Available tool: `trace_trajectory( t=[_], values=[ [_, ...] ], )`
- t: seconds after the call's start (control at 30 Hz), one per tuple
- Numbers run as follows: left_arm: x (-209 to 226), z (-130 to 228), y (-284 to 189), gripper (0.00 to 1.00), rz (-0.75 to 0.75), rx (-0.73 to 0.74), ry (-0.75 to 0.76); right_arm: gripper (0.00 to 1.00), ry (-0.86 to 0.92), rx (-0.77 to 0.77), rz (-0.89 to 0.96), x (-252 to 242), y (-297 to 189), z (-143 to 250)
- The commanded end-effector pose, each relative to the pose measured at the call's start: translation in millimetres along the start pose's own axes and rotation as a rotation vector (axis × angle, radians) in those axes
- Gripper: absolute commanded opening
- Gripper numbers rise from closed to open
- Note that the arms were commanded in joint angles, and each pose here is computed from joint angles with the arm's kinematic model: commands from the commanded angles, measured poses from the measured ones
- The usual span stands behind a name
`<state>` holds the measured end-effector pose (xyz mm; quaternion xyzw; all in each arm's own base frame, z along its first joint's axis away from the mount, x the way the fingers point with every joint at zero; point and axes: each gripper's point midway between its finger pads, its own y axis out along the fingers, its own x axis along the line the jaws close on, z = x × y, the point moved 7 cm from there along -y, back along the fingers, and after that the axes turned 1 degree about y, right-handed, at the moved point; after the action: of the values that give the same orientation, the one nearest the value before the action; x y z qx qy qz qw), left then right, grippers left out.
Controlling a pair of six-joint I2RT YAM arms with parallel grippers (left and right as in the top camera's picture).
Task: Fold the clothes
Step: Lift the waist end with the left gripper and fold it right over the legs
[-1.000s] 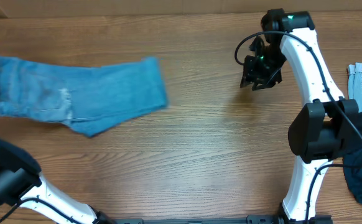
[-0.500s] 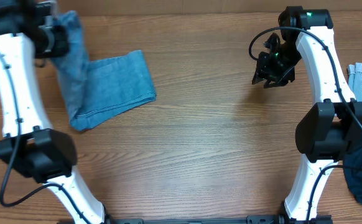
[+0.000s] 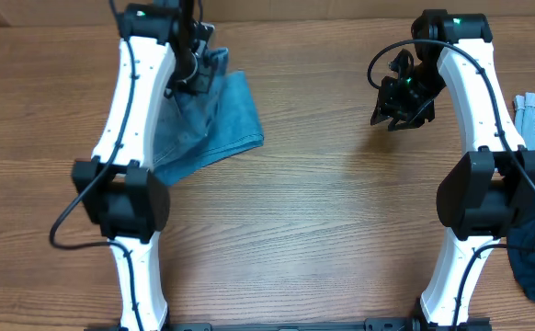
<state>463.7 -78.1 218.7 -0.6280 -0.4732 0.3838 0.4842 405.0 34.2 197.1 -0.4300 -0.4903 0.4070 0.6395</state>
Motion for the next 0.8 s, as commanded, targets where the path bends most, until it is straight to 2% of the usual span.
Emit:
trace_trajectory(
  t=[0.0, 0.23, 0.37, 0.5, 0.53, 0.57, 0.6, 0.67, 0.7, 0.77],
  values=[
    [-13.1, -4.2, 12.6, 0.04, 0.025, 0.016, -0.017, 0.42, -0.034, -0.079, -0.022, 9.9, -26.6, 6.6],
    [-20.3, -8.2, 15.4, 0.04, 0.032, 0.001, -0.031, 0.42, -0.037, -0.079, -0.022, 9.9, -26.6, 6.6],
    [-12.1, -10.7, 14.4, 0.04, 0.003, -0.016, -0.175, 0.43, -0.037, -0.08, -0.022, 9.9, -26.6, 6.6],
    [-16.1, -15.8, 14.3, 0.04, 0.028, -0.042, -0.216, 0.42, -0.038, -0.08, -0.022, 9.9, -26.6, 6.5],
    [-21.1, -17.7, 14.2, 0.32, 0.056, -0.05, -0.209, 0.42, -0.037, -0.08, -0.022, 9.9, -26.6, 6.6],
    [-28.3, -19.3, 13.6, 1.0, 0.107, -0.055, -0.202, 0.42, -0.037, -0.08, -0.022, 9.9, -26.6, 6.6],
    [-33.2, -20.5, 10.9, 1.0, 0.154, -0.061, -0.194, 0.42, -0.038, -0.08, -0.022, 10.0, -26.6, 6.5],
    [-49.1, -28.2, -4.9, 1.0, 0.324, -0.127, -0.077, 0.43, -0.04, -0.08, -0.022, 9.9, -26.6, 6.6],
    [-49.3, -31.7, -19.4, 1.0, 0.356, -0.171, -0.055, 0.43, -0.04, -0.079, -0.022, 9.9, -26.6, 6.7],
    [-39.4, -34.7, -49.3, 1.0, 0.319, -0.25, -0.05, 0.43, -0.039, -0.075, -0.021, 9.7, -26.5, 7.3]
  ],
)
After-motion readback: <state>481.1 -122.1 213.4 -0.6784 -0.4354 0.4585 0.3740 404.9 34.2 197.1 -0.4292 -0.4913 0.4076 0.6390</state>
